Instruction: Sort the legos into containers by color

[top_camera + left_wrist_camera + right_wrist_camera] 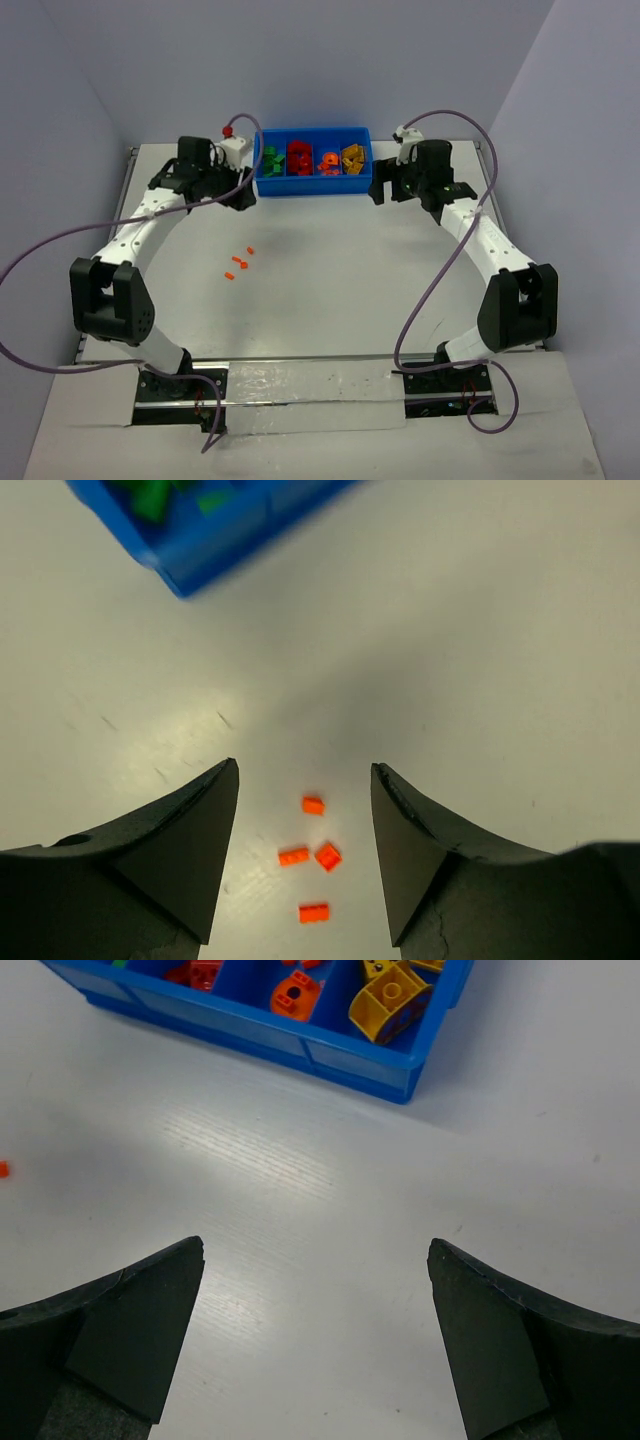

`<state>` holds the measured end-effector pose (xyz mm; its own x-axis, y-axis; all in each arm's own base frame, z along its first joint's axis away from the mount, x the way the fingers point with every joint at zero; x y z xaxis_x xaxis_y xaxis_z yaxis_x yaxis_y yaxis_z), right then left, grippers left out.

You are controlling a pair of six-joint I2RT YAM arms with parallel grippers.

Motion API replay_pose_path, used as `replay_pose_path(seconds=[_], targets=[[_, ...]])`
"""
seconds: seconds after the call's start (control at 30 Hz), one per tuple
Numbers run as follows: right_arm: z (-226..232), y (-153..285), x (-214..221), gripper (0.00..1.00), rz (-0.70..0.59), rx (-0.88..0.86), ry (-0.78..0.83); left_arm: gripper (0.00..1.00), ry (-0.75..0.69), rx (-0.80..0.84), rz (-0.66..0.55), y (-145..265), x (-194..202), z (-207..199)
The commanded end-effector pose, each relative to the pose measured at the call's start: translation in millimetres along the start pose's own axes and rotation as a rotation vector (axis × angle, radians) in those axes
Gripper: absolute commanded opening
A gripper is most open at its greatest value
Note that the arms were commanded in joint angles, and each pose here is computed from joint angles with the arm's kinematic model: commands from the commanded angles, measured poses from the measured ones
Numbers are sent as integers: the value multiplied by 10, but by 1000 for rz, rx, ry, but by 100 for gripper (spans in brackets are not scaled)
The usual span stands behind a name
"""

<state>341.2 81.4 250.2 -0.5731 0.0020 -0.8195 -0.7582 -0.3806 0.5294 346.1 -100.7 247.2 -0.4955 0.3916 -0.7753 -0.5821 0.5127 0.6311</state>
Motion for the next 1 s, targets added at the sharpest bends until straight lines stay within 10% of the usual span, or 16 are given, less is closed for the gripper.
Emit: replay_pose_path(seconds=[0.0, 0.97], targets=[[65, -1, -69, 100, -3, -27, 26, 64, 8, 97, 210, -213, 548, -173], [55, 15, -48, 100, 10, -13, 29, 51, -76, 41, 438, -886, 1071, -145]])
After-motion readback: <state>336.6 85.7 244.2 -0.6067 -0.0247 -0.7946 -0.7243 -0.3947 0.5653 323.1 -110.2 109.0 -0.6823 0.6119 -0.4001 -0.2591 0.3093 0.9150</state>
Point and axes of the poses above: each gripper's point midway between its finger pads, its own y axis back along the fingers, its own z axis along the line the jaws close on, x = y × z, the point moved 10 cm from there along y, back along the fingers, and after that the axes turned 6 degrees about -y, right-handed, at the moved point
